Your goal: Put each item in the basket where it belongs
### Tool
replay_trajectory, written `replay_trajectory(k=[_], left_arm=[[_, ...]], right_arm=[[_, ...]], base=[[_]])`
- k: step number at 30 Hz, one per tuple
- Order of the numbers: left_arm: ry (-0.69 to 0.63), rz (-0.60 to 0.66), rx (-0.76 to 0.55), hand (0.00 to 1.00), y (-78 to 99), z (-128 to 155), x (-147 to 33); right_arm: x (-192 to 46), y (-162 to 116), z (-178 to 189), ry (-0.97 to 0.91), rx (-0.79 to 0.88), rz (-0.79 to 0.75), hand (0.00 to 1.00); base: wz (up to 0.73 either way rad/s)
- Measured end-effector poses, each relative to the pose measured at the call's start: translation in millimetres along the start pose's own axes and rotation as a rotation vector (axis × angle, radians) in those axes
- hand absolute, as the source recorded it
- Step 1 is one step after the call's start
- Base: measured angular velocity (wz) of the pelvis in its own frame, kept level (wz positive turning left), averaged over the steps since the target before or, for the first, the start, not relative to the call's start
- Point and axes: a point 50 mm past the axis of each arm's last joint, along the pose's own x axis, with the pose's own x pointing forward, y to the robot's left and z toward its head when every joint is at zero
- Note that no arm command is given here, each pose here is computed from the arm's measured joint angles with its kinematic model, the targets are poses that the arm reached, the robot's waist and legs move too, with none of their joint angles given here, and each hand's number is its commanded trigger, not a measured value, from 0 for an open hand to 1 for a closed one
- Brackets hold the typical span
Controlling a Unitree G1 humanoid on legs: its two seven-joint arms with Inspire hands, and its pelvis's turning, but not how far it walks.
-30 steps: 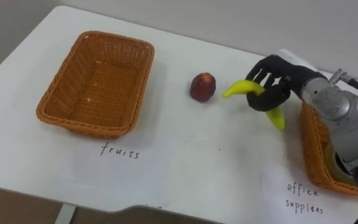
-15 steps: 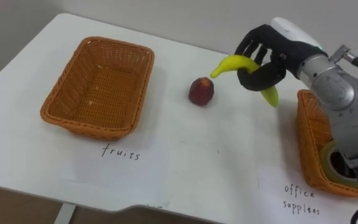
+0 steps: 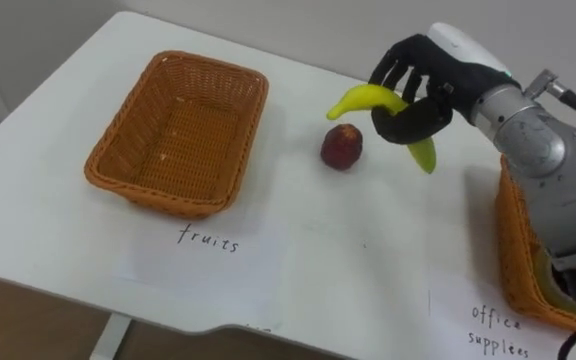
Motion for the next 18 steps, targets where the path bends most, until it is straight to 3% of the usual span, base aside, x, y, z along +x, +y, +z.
replay_trajectory(k=[18], left_arm=[[0.036, 0.041, 0.030, 0.00, -1.1, -11.8, -2.9]], right_arm=[[13.5, 16.4, 41.8, -0.140, 0.006, -0.003, 1.00]], base=[[0.07]])
